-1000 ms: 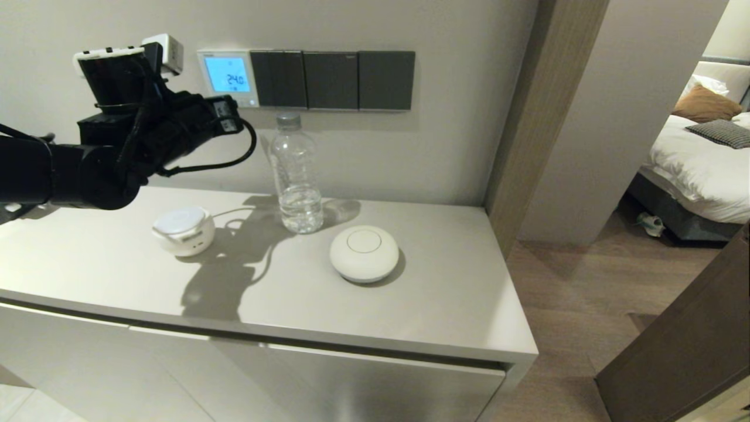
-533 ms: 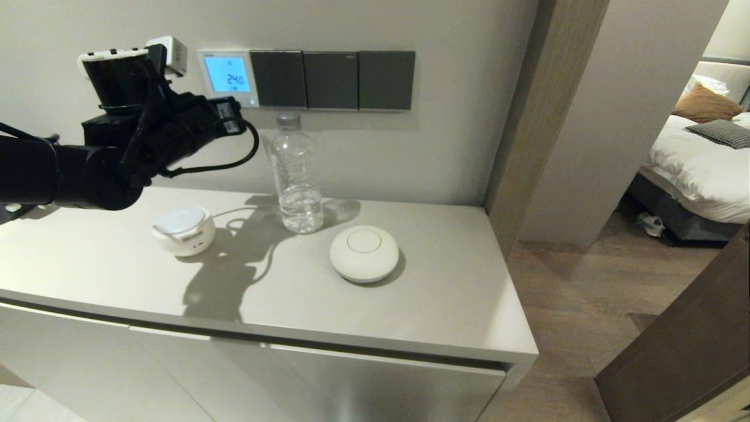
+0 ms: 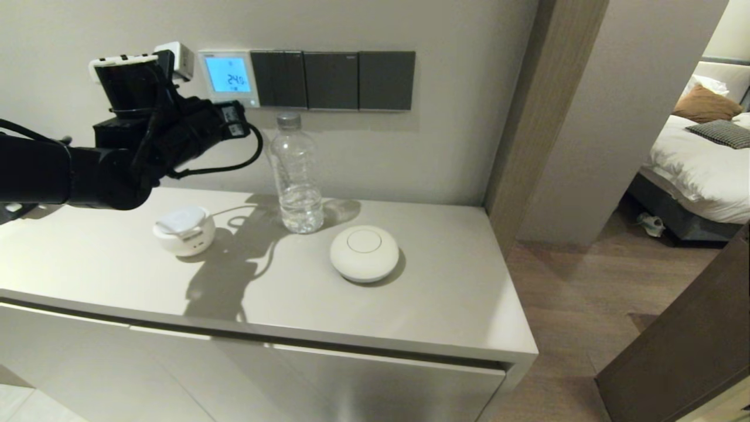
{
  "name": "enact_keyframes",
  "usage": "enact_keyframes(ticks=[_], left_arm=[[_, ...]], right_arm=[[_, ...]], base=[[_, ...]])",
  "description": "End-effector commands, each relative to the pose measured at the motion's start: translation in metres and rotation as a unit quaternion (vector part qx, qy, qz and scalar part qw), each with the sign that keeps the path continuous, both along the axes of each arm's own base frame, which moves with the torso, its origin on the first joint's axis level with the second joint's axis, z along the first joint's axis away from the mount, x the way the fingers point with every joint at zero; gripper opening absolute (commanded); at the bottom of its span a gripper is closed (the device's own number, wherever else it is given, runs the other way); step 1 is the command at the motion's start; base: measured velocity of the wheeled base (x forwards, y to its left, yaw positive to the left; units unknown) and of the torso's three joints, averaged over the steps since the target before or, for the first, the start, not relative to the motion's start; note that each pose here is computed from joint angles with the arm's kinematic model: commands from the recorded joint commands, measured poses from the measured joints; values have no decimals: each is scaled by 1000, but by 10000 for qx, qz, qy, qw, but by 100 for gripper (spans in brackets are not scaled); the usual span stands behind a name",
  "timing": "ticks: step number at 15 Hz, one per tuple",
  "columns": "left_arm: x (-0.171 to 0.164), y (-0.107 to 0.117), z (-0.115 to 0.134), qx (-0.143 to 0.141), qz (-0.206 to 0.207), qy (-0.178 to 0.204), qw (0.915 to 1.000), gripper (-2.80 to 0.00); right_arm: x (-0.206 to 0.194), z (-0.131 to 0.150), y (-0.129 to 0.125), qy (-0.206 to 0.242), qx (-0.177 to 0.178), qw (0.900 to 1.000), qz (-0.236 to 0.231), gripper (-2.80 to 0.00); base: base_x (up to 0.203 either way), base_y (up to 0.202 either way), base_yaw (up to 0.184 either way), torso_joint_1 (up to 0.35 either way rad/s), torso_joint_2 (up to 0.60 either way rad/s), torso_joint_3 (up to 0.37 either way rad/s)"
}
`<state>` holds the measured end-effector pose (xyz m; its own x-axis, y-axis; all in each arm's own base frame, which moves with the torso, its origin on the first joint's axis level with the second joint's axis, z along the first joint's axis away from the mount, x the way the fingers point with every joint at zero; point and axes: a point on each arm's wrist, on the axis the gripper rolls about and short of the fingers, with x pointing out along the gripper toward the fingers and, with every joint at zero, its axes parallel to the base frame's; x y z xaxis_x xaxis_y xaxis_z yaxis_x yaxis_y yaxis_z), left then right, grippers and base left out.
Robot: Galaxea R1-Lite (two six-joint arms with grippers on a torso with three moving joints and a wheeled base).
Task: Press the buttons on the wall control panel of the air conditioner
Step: Press the temperature increase button
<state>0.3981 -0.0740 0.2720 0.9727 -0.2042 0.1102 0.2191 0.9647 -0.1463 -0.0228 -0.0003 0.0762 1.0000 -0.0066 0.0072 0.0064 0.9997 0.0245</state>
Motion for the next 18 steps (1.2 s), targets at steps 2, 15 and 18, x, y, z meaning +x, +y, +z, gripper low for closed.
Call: enact_keyframes(ticks=[2, 15, 18], left_arm=[[4, -1, -3, -4, -2, 16, 10000, -280], [-7, 1, 4, -23, 5, -81, 10000, -280], [-5, 1, 1, -16, 5, -43, 10000, -280]], right_arm=[[0, -1, 0, 13, 0, 10000, 2, -280], [0, -1, 0, 13, 0, 10000, 2, -280], [0, -1, 0, 13, 0, 10000, 2, -280]], base=[[0, 0, 0, 0, 0, 0], [0, 0, 0, 0, 0, 0], [0, 0, 0, 0, 0, 0]])
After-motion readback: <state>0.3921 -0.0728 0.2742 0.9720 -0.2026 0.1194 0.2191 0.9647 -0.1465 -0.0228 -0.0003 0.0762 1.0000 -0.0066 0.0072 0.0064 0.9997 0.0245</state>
